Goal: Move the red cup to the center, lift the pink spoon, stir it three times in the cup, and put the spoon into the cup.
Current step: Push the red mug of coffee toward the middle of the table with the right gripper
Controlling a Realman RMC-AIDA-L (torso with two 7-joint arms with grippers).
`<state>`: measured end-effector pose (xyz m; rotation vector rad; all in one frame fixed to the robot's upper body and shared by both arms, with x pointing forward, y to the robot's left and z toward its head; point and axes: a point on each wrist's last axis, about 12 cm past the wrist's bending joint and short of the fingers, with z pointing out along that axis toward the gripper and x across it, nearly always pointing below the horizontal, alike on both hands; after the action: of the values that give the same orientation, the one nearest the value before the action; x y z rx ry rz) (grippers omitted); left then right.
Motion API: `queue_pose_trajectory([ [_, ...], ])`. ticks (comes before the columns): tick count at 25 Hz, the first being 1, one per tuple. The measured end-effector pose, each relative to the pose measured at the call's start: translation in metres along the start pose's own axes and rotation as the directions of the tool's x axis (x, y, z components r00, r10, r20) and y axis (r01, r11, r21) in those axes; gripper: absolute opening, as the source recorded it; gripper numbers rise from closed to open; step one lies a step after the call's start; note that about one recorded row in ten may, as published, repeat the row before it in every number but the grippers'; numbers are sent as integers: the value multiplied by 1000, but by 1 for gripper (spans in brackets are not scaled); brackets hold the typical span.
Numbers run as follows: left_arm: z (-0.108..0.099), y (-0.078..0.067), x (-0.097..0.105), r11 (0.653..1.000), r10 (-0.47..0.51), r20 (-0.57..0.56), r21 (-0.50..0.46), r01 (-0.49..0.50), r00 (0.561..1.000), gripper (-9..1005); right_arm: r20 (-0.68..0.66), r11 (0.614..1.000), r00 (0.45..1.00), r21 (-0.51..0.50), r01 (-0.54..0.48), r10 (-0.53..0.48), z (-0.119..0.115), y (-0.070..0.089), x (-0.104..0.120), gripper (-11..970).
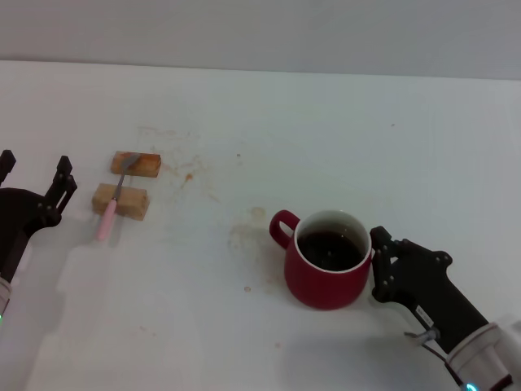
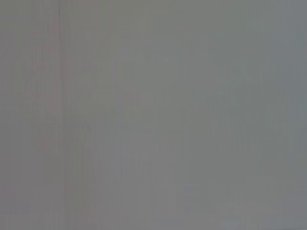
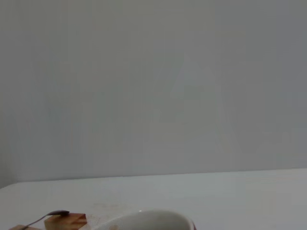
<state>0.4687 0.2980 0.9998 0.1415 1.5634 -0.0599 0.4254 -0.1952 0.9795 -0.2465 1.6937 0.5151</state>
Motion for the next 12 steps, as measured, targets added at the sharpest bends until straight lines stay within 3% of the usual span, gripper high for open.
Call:
queue_pose_trajectory([
  [12,-1,0,1,1000,1,-3,1,-1,1000,802,-7,1000,1000,16,1,0,3,-3,0,0],
])
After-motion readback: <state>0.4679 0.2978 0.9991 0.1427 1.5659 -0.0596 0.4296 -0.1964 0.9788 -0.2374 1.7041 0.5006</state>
